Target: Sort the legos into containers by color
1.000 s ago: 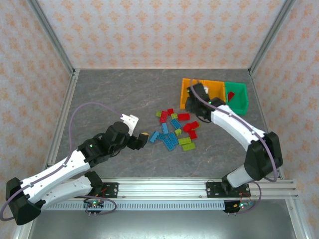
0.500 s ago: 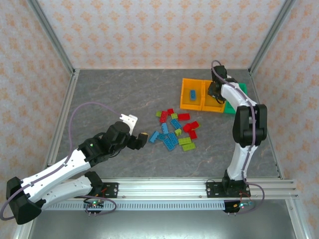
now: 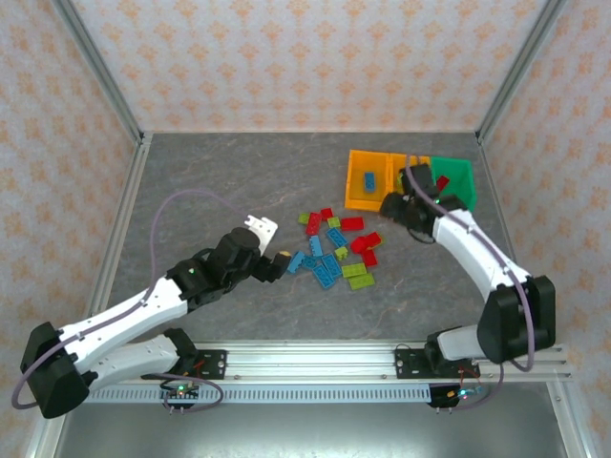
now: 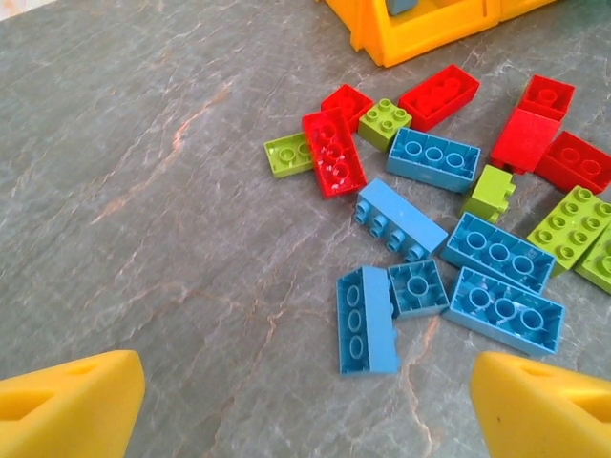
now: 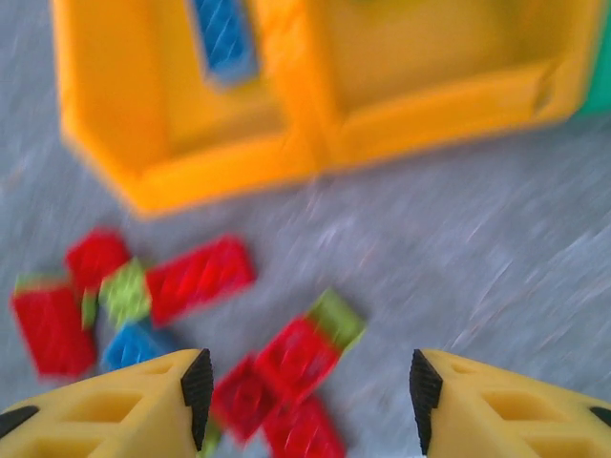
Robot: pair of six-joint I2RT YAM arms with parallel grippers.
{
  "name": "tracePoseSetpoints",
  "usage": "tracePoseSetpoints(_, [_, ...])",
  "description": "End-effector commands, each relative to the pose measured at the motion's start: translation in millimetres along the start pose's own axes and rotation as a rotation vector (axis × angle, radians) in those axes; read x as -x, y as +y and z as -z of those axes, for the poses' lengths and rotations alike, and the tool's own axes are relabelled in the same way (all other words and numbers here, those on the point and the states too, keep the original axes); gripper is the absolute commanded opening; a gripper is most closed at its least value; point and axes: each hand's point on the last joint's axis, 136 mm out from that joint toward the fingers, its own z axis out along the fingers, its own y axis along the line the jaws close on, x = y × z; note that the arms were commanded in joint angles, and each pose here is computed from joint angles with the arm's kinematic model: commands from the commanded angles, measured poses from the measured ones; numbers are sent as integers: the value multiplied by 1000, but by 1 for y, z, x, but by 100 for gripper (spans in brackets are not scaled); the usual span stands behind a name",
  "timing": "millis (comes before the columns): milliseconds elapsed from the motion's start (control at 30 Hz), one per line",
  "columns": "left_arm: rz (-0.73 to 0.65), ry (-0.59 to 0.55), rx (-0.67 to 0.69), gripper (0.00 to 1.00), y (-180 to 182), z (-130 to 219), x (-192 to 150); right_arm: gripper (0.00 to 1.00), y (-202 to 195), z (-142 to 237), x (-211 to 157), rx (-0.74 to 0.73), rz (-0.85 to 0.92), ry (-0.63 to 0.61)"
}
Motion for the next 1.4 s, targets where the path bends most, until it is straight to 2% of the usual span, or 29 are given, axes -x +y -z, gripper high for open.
tracePoseSetpoints(0, [-66, -57, -48, 89, -8, -16, 2, 60, 12, -7, -60, -1, 35, 171])
tracePoseSetpoints(100, [-79, -66, -39, 89, -6, -27, -9, 64, 30, -10, -84, -13, 84, 214])
tracePoseSetpoints(233, [-88, -33, -22, 89, -4, -31, -22, 72, 21, -26, -76, -161, 36, 166])
tracePoseSetpoints(333, [-82, -42, -22, 89, -2, -27, -25, 77, 23, -37, -75, -176, -35, 161])
tracePoseSetpoints(500, [-76, -62, -20, 89, 0, -21, -22, 77, 38, -52, -75, -154, -153, 171])
tracePoseSetpoints(733, [-78, -44, -30, 89, -2, -22, -24, 77, 41, -69, -76, -189, -212, 174])
tracePoseSetpoints(867, [-76, -52, -29, 89, -2, -19, -23, 70, 41, -77, -75, -214, -215, 169])
tracePoseSetpoints(1100, [-77, -49, -25, 89, -1, -19, -24, 49, 32, -83, -76, -256, -216, 152])
tracePoseSetpoints(1367, [-76, -63, -45, 89, -5, -18, -23, 35, 29, -63, -69, -226, -225, 95])
